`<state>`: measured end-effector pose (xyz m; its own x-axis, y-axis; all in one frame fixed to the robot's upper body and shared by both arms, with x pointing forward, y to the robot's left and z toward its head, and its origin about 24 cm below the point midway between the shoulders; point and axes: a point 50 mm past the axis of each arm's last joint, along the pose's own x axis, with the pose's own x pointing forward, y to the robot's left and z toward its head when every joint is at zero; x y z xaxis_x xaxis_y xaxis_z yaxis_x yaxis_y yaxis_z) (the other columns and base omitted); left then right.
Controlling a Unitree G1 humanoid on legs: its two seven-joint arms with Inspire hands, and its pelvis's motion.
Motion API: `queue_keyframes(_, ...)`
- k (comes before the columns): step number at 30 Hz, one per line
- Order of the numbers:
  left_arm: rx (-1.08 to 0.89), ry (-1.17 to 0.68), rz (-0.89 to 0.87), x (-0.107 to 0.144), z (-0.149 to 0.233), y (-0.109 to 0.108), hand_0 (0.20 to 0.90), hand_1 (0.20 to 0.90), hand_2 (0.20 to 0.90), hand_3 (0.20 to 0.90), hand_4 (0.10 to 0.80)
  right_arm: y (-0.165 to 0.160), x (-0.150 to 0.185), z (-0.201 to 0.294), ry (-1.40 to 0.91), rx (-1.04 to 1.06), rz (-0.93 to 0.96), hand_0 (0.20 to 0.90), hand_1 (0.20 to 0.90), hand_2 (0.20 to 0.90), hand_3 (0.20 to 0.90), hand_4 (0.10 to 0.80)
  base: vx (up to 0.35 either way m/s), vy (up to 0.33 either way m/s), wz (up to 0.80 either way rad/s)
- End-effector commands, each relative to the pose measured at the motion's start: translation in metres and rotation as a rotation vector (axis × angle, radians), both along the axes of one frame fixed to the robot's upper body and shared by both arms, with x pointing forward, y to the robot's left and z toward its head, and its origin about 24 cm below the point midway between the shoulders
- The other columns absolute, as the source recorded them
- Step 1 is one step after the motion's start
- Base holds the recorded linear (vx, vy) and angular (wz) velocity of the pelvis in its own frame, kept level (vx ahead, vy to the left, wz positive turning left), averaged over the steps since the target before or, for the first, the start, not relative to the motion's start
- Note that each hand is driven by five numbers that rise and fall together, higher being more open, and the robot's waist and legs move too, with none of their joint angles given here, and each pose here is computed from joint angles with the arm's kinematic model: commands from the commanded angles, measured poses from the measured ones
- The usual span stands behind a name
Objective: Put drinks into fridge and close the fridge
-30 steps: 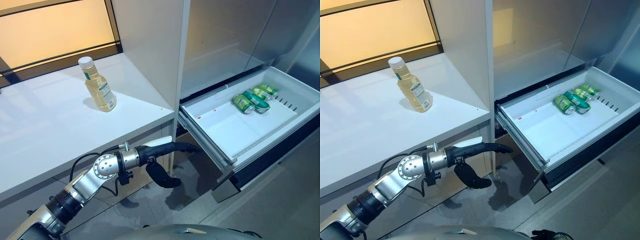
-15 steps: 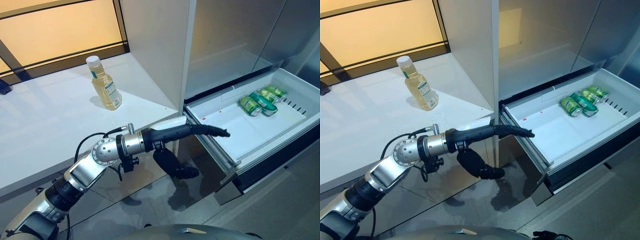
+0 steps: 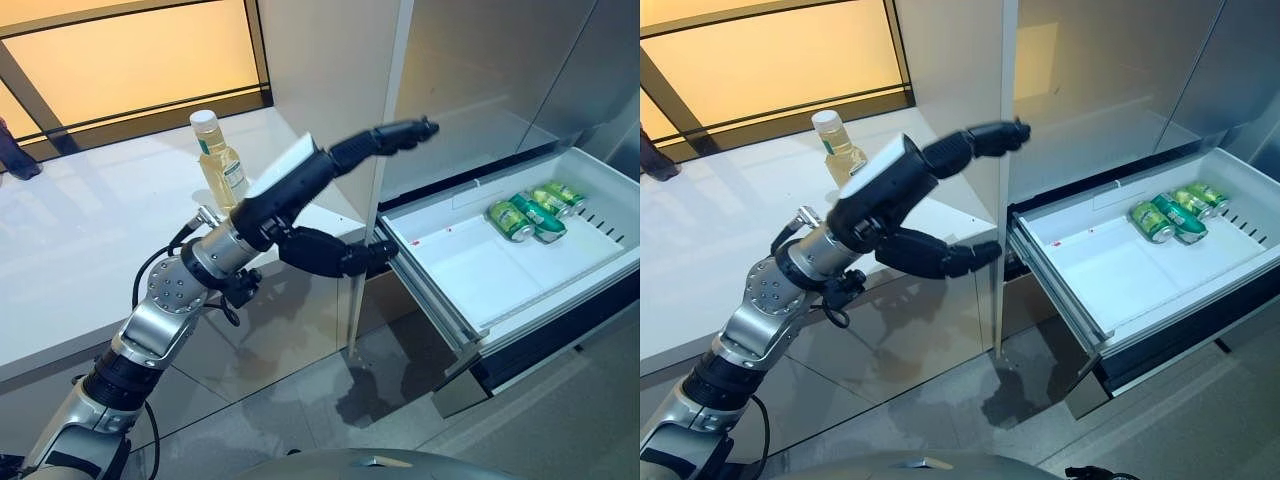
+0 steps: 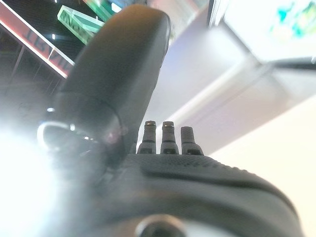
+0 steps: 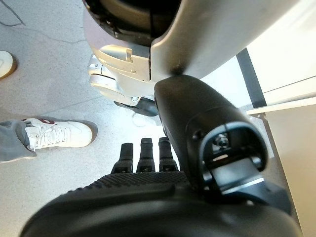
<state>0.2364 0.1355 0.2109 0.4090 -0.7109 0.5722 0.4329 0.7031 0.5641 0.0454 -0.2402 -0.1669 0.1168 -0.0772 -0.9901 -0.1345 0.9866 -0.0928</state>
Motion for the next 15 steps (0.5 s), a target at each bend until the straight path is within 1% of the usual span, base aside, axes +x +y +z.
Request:
queue_keyframes(1, -0.258, -0.242, 0.079, -0.012, 0.042, 0.025, 0.9, 0.9, 0.9, 0.9, 0.8, 0.028, 0.007, -0.005, -0.042, 0.107, -0.031, 0.9, 0.9, 0.9, 0.9, 0.8, 0.033, -0.007, 0.0)
queue_keyframes(6, -0.38, -0.27, 0.342, -0.007, 0.041, 0.056, 0.9, 0.9, 0.9, 0.9, 0.8, 0.028, 0.003, -0.005, -0.035, 0.111, -0.043, 0.9, 0.9, 0.9, 0.9, 0.8, 0.014, -0.003, 0.0)
queue_keyframes(9, -0.432, -0.219, 0.473, -0.003, 0.033, 0.074, 0.9, 0.9, 0.9, 0.9, 0.8, 0.027, 0.002, -0.005, -0.036, 0.11, -0.051, 0.9, 0.9, 0.9, 0.9, 0.8, 0.0, 0.0, 0.0)
queue_keyframes(10, -0.433, -0.213, 0.489, -0.002, 0.032, 0.075, 0.9, 0.9, 0.9, 0.9, 0.8, 0.027, 0.003, -0.005, -0.037, 0.11, -0.051, 0.9, 0.9, 0.9, 0.9, 0.8, 0.01, 0.006, 0.04)
queue_keyframes(11, -0.445, -0.168, 0.571, 0.002, 0.024, 0.085, 0.9, 0.9, 0.9, 0.9, 0.8, 0.027, 0.003, -0.005, -0.035, 0.108, -0.055, 0.9, 0.9, 0.9, 0.9, 0.8, 0.013, 0.012, 0.04)
queue_keyframes(13, -0.461, -0.089, 0.655, 0.007, 0.01, 0.098, 0.9, 0.9, 0.9, 0.9, 0.8, 0.025, 0.004, -0.004, -0.034, 0.106, -0.06, 0.9, 0.9, 0.9, 0.9, 0.8, 0.03, 0.015, 0.06)
queue_keyframes(15, -0.466, -0.048, 0.709, 0.01, 0.002, 0.104, 0.9, 0.9, 0.9, 0.9, 0.8, 0.024, 0.005, -0.004, -0.032, 0.104, -0.061, 0.9, 0.9, 0.9, 0.9, 0.8, 0.011, 0.012, 0.05)
